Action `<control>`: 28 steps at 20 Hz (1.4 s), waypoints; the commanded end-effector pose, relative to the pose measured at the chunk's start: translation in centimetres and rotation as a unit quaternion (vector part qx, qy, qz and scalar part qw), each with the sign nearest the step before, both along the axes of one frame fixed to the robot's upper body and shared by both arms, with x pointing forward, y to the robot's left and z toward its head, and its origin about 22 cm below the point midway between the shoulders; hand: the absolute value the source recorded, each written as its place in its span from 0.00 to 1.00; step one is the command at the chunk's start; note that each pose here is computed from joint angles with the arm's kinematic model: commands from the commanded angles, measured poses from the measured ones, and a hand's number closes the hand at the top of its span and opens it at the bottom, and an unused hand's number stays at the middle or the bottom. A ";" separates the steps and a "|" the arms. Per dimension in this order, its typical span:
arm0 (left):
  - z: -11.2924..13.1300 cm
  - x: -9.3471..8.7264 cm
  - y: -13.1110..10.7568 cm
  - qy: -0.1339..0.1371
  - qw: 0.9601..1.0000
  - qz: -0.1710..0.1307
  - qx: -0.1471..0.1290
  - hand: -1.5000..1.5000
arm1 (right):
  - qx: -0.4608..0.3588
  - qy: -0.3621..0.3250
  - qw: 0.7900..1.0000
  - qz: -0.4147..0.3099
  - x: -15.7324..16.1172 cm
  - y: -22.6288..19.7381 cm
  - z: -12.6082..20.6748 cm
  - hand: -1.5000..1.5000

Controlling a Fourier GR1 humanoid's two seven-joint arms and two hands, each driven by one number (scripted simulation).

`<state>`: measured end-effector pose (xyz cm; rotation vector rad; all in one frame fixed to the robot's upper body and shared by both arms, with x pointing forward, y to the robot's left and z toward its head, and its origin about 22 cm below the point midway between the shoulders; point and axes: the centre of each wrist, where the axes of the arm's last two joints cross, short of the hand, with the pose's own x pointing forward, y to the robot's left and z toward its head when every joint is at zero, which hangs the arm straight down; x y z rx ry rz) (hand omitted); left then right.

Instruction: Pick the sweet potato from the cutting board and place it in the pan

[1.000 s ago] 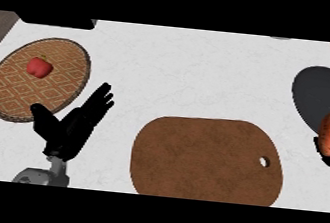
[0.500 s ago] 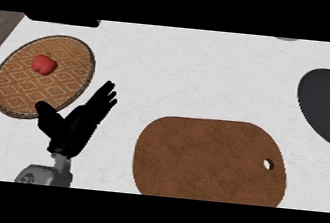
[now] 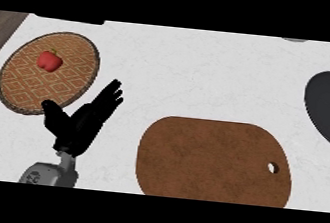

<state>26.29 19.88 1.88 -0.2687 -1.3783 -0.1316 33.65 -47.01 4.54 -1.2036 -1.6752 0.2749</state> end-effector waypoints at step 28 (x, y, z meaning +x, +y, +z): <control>-0.1 0.3 1.0 -0.002 1.000 0.004 0.002 0.50 | 0.312 0.069 0.932 0.169 -7.1 -7.7 -0.1 0.00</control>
